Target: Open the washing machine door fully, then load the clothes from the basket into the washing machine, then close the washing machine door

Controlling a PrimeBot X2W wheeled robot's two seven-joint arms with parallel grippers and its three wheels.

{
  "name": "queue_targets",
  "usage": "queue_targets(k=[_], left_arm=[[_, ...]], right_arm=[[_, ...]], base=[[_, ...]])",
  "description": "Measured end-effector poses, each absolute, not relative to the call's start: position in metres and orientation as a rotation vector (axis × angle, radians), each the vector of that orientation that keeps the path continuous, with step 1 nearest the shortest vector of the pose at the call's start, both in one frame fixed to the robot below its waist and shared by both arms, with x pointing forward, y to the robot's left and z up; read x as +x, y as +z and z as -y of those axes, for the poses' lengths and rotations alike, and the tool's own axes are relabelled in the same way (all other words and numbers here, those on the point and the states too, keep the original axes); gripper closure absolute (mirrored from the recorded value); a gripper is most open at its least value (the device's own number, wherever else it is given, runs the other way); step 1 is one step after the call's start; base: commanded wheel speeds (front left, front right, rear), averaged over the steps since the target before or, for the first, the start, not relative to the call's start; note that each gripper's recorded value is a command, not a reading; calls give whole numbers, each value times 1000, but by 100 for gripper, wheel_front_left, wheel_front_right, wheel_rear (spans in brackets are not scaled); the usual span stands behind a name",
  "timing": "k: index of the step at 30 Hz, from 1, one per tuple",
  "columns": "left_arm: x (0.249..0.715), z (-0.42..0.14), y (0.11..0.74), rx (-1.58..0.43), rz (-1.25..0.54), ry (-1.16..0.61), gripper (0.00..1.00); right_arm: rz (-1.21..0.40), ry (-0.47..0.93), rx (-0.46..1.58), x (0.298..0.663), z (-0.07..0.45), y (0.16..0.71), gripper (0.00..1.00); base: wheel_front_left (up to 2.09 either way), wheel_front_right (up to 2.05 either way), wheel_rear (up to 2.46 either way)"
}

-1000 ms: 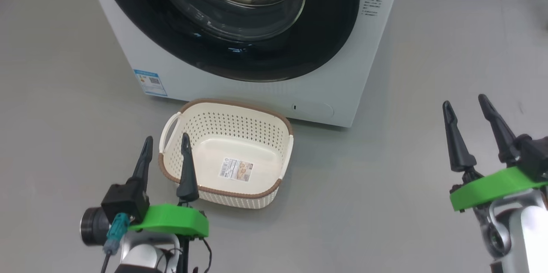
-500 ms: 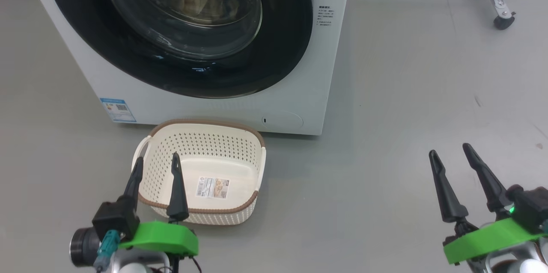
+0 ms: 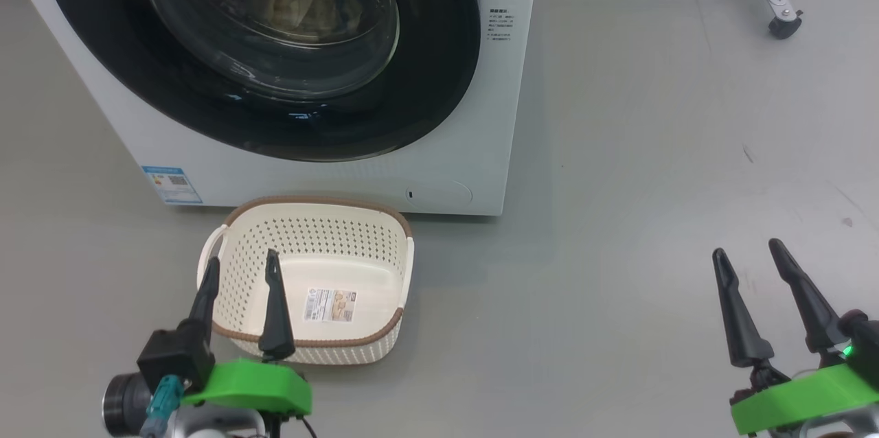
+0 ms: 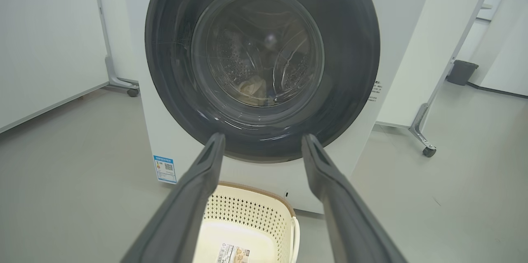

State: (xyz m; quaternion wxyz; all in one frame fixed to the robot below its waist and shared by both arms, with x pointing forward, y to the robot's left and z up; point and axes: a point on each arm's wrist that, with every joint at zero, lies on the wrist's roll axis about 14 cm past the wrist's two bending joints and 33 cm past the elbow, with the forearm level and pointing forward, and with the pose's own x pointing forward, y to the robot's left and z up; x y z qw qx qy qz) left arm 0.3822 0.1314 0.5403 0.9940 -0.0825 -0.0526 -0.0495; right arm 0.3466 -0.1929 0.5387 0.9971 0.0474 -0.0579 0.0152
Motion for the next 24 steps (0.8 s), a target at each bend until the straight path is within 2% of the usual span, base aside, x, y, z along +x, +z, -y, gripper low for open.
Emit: queue_targets(k=[24], left_arm=[[379, -135, 531, -165, 77, -84, 0]], right_arm=[[88, 56, 106, 353, 185, 532, 0]], base=[[0, 0, 0]])
